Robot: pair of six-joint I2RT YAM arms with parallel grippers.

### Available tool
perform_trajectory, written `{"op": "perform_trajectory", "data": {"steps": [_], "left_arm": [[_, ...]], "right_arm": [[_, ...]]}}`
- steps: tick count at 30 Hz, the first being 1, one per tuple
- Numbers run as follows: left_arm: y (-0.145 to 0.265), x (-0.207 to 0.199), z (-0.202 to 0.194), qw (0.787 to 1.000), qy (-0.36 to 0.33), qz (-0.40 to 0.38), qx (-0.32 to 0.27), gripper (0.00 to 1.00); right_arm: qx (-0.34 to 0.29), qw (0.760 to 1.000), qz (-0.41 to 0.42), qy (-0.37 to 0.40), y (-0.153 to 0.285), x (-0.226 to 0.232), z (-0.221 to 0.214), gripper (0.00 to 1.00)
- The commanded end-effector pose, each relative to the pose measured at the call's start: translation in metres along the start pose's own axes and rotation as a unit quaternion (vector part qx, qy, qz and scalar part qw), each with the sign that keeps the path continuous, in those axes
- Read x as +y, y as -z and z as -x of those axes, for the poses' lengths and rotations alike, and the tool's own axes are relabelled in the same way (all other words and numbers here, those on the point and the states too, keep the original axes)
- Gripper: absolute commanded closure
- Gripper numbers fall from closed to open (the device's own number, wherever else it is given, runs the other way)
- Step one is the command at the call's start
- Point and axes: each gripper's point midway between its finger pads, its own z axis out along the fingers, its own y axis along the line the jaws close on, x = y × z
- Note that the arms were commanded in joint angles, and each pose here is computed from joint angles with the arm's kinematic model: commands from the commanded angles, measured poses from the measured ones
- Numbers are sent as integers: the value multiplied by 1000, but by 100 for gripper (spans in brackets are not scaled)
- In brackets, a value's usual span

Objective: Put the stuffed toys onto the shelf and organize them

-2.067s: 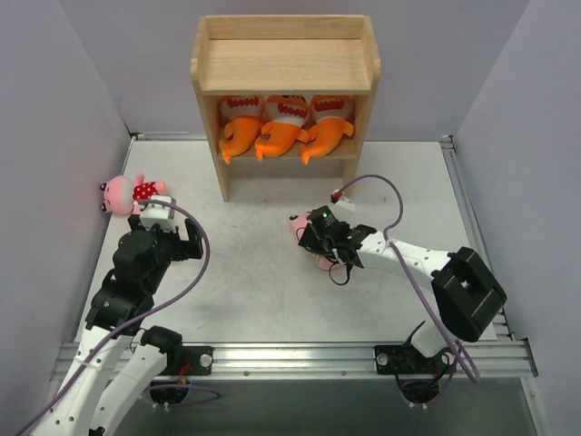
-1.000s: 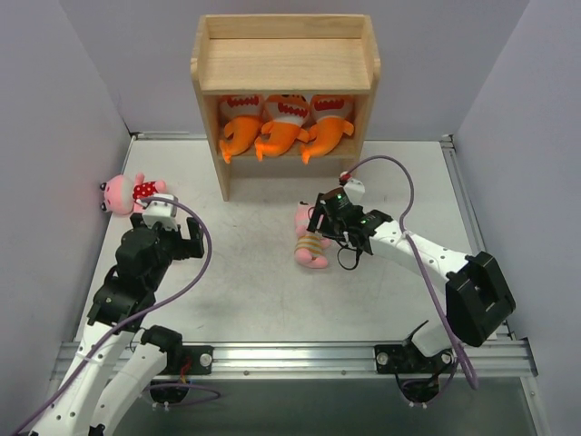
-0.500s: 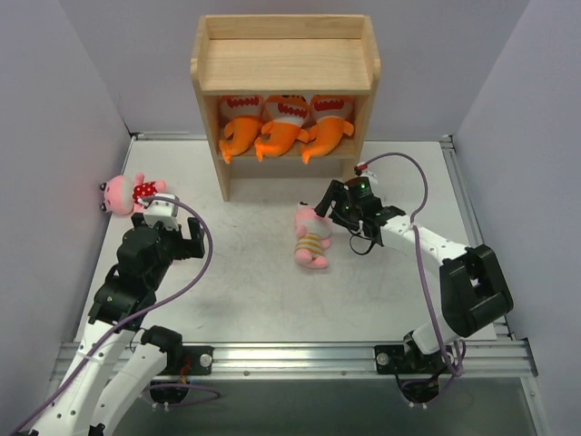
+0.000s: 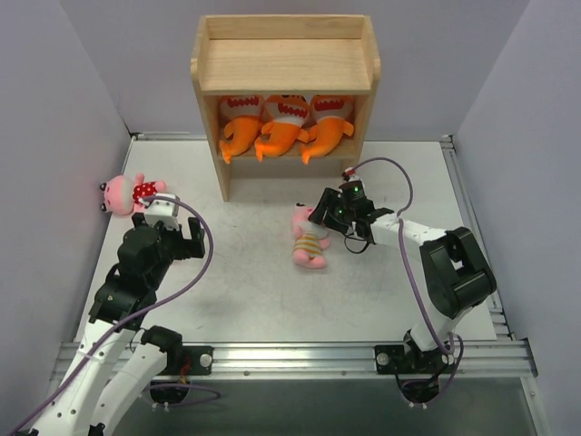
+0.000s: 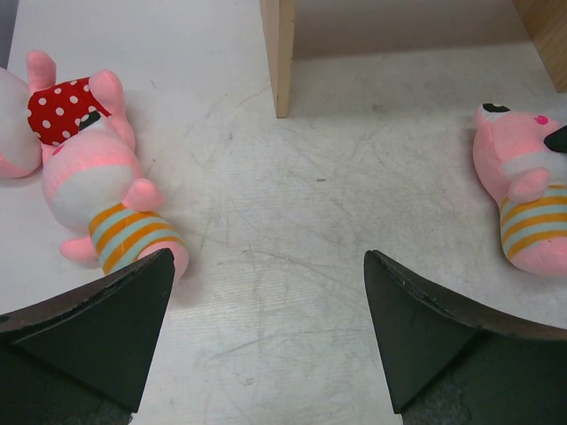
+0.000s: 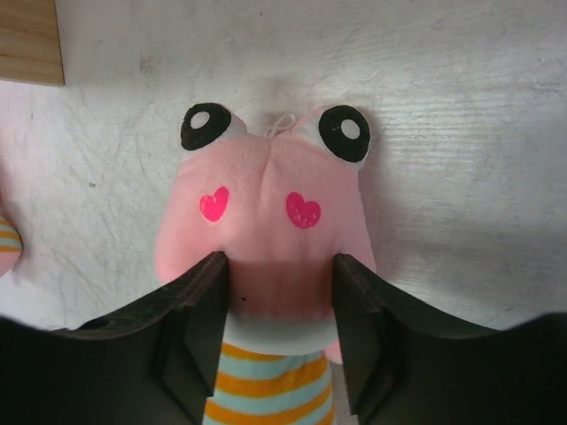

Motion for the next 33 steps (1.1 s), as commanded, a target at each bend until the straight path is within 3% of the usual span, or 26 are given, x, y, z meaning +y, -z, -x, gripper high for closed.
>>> {"op": "perform_trajectory", "data": {"steps": [1, 3, 11, 27, 33], "left_arm": [[0, -2, 10, 1000, -1, -6, -17, 4], [0, -1, 11, 1000, -1, -5, -19, 3], [1, -1, 11, 1000, -1, -4, -19, 4], [4, -1, 14, 1000, 1, -5, -28, 3], [6, 1, 15, 1000, 2, -3, -31, 4]], "right_arm": [[21, 999, 4, 24, 3, -1, -13, 56], [21, 999, 7, 27, 4, 1, -13, 70], [-2, 997, 24, 77, 32, 28, 9, 99], [-114, 961, 128, 217, 161, 157, 114, 100], [-199, 928, 208, 239, 223, 221, 166, 100]]}}
